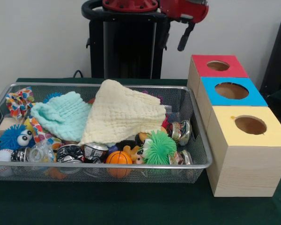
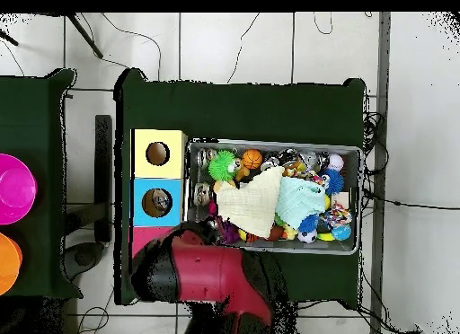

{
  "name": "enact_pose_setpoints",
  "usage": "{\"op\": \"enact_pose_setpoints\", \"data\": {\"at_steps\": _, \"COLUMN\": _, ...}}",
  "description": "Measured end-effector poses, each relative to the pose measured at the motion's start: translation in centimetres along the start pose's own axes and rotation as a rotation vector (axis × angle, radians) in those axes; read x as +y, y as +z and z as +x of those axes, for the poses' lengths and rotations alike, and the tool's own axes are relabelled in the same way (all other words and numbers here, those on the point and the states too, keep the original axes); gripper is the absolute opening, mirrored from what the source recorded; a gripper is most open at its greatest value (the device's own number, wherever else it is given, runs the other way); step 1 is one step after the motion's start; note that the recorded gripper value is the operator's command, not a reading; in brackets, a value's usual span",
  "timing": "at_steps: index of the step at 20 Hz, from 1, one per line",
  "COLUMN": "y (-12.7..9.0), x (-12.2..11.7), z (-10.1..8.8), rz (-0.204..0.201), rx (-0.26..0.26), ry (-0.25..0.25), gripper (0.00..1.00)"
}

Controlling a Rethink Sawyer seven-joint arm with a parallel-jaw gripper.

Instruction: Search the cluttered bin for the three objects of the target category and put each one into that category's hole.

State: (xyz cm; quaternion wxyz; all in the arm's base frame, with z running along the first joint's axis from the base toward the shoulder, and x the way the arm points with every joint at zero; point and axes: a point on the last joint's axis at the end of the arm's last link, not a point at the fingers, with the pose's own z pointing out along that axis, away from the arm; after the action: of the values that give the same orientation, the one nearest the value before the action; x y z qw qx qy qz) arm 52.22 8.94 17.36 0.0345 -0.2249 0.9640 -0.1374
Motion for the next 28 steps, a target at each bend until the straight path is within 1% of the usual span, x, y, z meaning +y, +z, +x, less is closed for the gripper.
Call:
{"op": "enact_pose_setpoints", "data": {"at_steps": 1, "y": 0.7, "x": -2.7, "z": 0.7, "rz": 0.015, "rx": 0.010, "ry": 0.027, "gripper": 1.00}}
{"op": "enact_pose_setpoints", "data": {"at_steps": 3, "y": 1.2, "x": -4.5, "z": 1.3, "rz": 0.025, "rx": 0.018, "ry": 0.043, "gripper": 1.00}}
{"op": "enact_pose_setpoints", "data": {"at_steps": 5, "y": 2.3, "x": -7.8, "z": 2.4, "rz": 0.046, "rx": 0.034, "ry": 0.064, "gripper": 1.00}}
{"op": "enact_pose_setpoints", "data": {"at_steps": 8, "y": 3.2, "x": -10.2, "z": 3.2, "rz": 0.062, "rx": 0.047, "ry": 0.076, "gripper": 1.00}}
{"op": "enact_pose_setpoints", "data": {"at_steps": 9, "y": 3.4, "x": -10.5, "z": 3.4, "rz": 0.064, "rx": 0.049, "ry": 0.078, "gripper": 1.00}}
{"op": "enact_pose_setpoints", "data": {"at_steps": 11, "y": 4.1, "x": -12.0, "z": 4.0, "rz": 0.072, "rx": 0.058, "ry": 0.085, "gripper": 1.00}}
{"op": "enact_pose_setpoints", "data": {"at_steps": 13, "y": 5.1, "x": -13.4, "z": 4.6, "rz": 0.090, "rx": 0.062, "ry": 0.076, "gripper": 1.00}}
{"op": "enact_pose_setpoints", "data": {"at_steps": 16, "y": 5.7, "x": -14.0, "z": 4.3, "rz": 0.102, "rx": 0.057, "ry": 0.062, "gripper": 1.00}}
{"op": "enact_pose_setpoints", "data": {"at_steps": 18, "y": 6.1, "x": -14.4, "z": 3.8, "rz": 0.105, "rx": 0.049, "ry": 0.054, "gripper": 1.00}}
{"op": "enact_pose_setpoints", "data": {"at_steps": 22, "y": 7.1, "x": -14.9, "z": 2.4, "rz": 0.094, "rx": 0.030, "ry": 0.051, "gripper": 1.00}}
{"op": "enact_pose_setpoints", "data": {"at_steps": 27, "y": 8.3, "x": -15.2, "z": 1.3, "rz": 0.091, "rx": 0.027, "ry": 0.043, "gripper": 1.00}}
{"op": "enact_pose_setpoints", "data": {"at_steps": 28, "y": 9.0, "x": -15.2, "z": 1.0, "rz": 0.085, "rx": 0.029, "ry": 0.046, "gripper": 1.00}}
